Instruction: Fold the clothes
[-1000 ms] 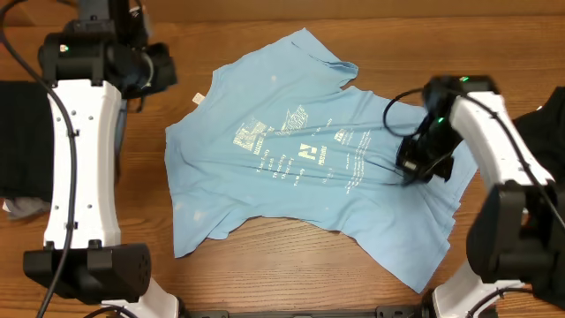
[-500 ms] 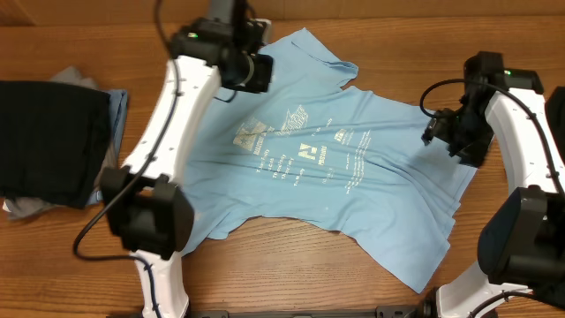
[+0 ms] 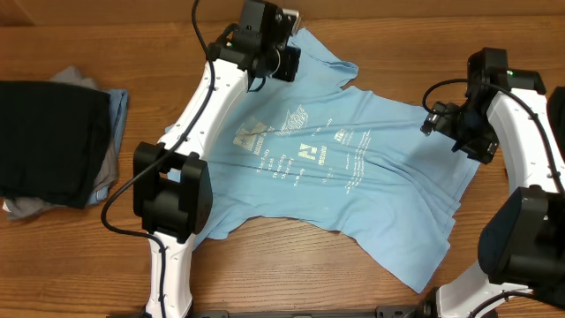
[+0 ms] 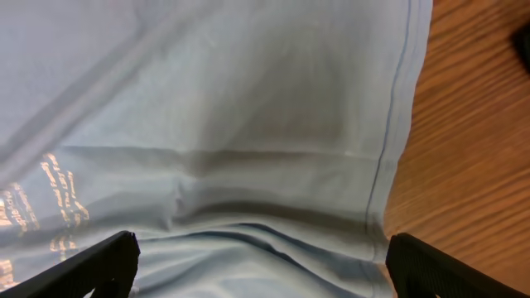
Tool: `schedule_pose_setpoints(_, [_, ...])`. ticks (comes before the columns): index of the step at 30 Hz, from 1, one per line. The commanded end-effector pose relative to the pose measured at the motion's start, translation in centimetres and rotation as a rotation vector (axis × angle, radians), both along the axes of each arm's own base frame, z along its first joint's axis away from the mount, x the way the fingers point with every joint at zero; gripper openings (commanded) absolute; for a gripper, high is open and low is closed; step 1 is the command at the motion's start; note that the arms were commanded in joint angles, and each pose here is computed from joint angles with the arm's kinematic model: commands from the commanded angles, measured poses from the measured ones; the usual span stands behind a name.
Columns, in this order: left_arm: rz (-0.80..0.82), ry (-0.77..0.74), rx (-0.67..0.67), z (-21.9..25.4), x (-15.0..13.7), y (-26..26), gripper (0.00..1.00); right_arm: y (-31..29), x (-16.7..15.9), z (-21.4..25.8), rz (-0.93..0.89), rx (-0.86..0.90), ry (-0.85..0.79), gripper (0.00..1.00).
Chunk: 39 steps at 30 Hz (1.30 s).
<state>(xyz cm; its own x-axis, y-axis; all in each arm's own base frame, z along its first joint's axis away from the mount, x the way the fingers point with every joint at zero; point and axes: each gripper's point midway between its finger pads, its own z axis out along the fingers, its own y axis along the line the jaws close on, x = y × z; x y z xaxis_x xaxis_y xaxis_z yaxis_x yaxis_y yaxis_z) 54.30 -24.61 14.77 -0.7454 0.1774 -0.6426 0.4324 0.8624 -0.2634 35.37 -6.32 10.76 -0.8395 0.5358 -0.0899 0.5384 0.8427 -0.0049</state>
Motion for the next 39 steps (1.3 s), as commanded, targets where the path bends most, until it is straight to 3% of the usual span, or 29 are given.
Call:
schedule_pose_setpoints(1, [0.054,-0.036,0.041,-3.1,2.4,0.4,0.04,-0.5,0.8,0.8,-0.004,-0.023,-0.038,1.0])
schedule_pose_setpoints(13, [0.133,-0.199,0.05,-10.1,8.3,0.3,0.04,-0.6,1.3,0.9,-0.004,-0.026,-0.06,1.0])
schedule_pose_setpoints(29, [0.167,-0.138,0.106,-17.0,8.9,3.6,0.04,-0.6,1.3,0.9,-0.004,-0.026,-0.06,1.0])
schedule_pose_setpoints(39, [0.328,-0.101,0.24,-18.2,9.6,10.5,0.04,-0.6,1.3,0.9,-0.004,-0.026,-0.06,1.0])
